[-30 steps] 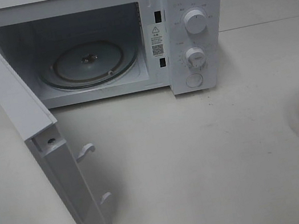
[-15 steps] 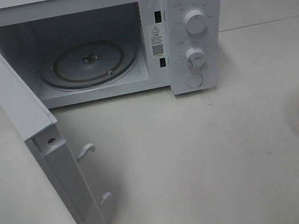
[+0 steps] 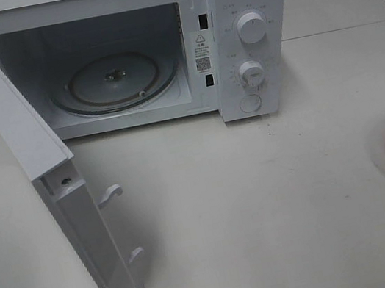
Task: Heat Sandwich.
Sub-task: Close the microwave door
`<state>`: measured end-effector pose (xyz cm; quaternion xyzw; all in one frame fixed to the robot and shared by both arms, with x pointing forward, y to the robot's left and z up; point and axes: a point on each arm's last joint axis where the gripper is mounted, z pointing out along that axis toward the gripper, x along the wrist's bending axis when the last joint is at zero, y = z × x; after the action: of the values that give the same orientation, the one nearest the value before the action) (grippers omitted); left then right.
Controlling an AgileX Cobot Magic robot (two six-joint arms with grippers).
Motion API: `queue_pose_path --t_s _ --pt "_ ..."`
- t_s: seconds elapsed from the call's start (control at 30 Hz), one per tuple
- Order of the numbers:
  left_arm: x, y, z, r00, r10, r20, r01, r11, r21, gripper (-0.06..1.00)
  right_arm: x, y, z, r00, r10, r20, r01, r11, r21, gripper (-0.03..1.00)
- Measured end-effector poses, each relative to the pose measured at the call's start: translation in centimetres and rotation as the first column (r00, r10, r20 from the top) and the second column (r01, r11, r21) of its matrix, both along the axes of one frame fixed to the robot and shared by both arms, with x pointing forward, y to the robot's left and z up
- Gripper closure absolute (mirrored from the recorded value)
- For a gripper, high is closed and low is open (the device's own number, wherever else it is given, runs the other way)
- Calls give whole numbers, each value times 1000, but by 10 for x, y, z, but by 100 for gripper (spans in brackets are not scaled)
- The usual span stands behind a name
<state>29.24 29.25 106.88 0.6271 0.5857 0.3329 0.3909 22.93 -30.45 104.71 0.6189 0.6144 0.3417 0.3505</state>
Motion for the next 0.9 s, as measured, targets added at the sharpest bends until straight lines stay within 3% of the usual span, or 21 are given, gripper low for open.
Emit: queue_pose_path --t_s 0.07,0.13,0.17,0.23,0.27,0.47,0.57,0.9 --pt "9 0 -4 1000 5 -16 -5 1000 2 46 0 0 0 1000 0 0 0 1000 0 21" --pt "22 1 -11 999 13 -39 -13 1000 3 68 0 0 0 1000 0 0 0 1000 0 21" --pt "22 1 -11 999 13 -39 -13 1000 3 68 0 0 0 1000 0 0 0 1000 0 21" --pt "35 2 -20 999 24 -41 -23 1000 2 86 0 0 0 1000 0 0 0 1000 0 21" --pt "39 2 -22 999 26 -35 -25 1000 5 90 0 0 0 1000 0 0 0 1000 0 21" --pt "58 4 -39 999 39 34 -40 999 30 94 0 0 0 1000 0 0 0 1000 0 21" --pt "70 6 -52 990 58 126 -64 997 43 94 0 0 0 1000 0 0 0 1000 0 21" --pt "98 10 -76 970 95 226 -112 992 64 94 0 0 0 1000 0 0 0 1000 0 21"
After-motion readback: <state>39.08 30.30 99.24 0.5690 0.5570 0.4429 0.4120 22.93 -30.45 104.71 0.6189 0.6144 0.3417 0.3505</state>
